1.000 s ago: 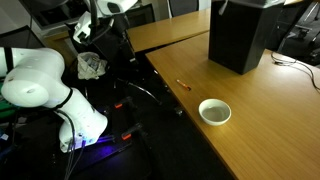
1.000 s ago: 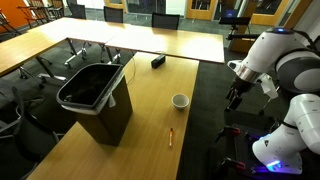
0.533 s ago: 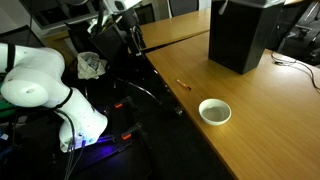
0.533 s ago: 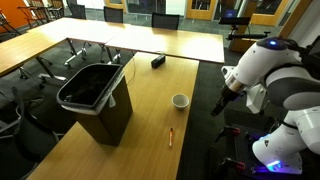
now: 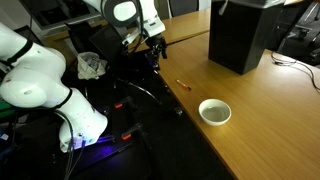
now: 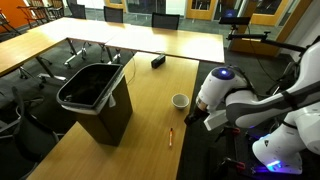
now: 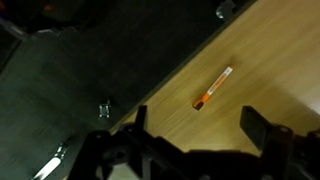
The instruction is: Put the orange marker inside the white bowl
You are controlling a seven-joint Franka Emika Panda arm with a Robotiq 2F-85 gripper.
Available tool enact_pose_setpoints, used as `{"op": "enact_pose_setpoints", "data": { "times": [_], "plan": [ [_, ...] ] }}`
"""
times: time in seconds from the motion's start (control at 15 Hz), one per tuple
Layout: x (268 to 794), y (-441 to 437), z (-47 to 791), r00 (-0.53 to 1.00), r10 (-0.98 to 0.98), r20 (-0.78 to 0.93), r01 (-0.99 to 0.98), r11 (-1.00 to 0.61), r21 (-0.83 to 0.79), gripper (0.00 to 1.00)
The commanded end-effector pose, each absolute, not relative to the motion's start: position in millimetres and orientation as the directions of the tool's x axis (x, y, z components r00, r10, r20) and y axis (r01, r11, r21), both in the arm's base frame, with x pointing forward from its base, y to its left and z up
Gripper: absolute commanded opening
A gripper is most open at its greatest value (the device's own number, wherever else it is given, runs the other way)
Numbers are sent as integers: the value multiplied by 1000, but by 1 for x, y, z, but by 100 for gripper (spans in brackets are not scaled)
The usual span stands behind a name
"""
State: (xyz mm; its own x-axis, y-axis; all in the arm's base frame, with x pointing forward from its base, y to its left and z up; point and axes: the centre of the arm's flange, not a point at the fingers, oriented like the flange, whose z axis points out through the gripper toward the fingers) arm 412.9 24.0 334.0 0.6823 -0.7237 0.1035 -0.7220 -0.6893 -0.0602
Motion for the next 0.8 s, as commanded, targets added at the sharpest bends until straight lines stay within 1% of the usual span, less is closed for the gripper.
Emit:
{"op": "enact_pose_setpoints", "data": {
  "times": [0.0, 0.27, 0.47, 0.6, 0.73],
  "plan": [
    [451, 31, 295, 528, -846, 69, -840, -533, -103, 100],
    [478, 30, 251, 332, -943, 26, -934, -332, -133, 100],
    [499, 26, 221, 181, -983, 26, -970, -183, -158, 100],
    [512, 25, 201, 131, -990, 50, -978, -138, -155, 100],
    [521, 27, 181, 121, -991, 66, -984, -128, -122, 100]
  ]
}}
